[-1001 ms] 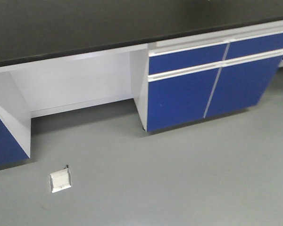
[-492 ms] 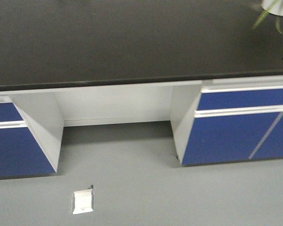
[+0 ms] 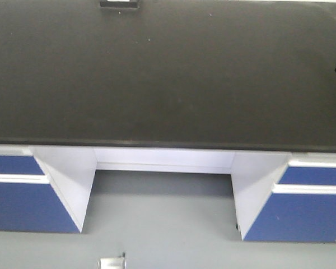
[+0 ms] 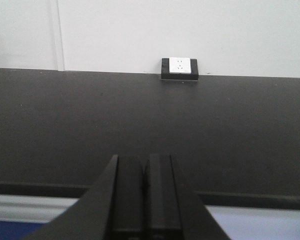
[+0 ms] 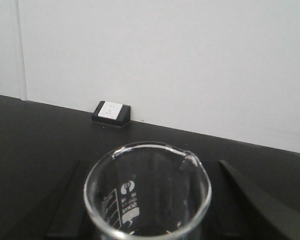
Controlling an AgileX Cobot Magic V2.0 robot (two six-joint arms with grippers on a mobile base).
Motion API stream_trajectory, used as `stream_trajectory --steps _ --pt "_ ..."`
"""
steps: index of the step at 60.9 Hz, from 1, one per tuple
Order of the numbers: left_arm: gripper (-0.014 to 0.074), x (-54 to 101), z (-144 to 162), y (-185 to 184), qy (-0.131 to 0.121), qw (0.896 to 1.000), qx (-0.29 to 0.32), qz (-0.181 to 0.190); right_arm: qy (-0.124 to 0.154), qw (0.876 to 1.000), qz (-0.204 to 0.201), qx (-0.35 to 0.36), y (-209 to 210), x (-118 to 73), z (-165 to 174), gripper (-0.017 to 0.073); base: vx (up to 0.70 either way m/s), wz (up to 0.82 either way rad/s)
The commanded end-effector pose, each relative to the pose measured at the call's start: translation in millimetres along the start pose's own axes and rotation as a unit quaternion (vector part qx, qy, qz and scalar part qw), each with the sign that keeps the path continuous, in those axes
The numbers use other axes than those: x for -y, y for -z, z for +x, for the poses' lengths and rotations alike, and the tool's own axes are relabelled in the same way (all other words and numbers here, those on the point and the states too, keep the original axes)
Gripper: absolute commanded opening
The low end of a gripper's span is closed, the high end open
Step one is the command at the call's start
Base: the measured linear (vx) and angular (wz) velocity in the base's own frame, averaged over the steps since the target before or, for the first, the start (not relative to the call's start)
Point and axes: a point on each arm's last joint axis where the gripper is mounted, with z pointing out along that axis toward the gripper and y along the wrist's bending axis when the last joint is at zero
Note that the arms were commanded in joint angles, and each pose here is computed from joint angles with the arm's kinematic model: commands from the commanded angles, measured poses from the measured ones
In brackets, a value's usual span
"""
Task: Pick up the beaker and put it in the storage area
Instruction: 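Turn and drive the base to the counter with the wall outlet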
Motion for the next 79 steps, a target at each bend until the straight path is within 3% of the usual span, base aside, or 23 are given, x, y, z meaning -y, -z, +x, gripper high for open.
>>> stream_trajectory --steps 1,39,79 --pt "-0.0008 1.6 -0.6 0.3 0.006 0.999 0.036 0.014 -0.006 1.000 0.012 0.017 0.6 2.6 -10.2 -0.0003 0.35 0.09" --pt "-0.0008 1.6 -0.6 0.3 0.006 0.999 0.036 0.014 -0.006 1.000 0.012 0.017 0.6 2.4 -10.2 -0.0003 0.28 0.01" --pt "-0.0008 1.6 -0.6 0.3 0.006 0.999 0.036 0.014 -0.006 1.000 0.012 0.017 0.6 2.4 -10.2 -0.0003 0.04 -0.02"
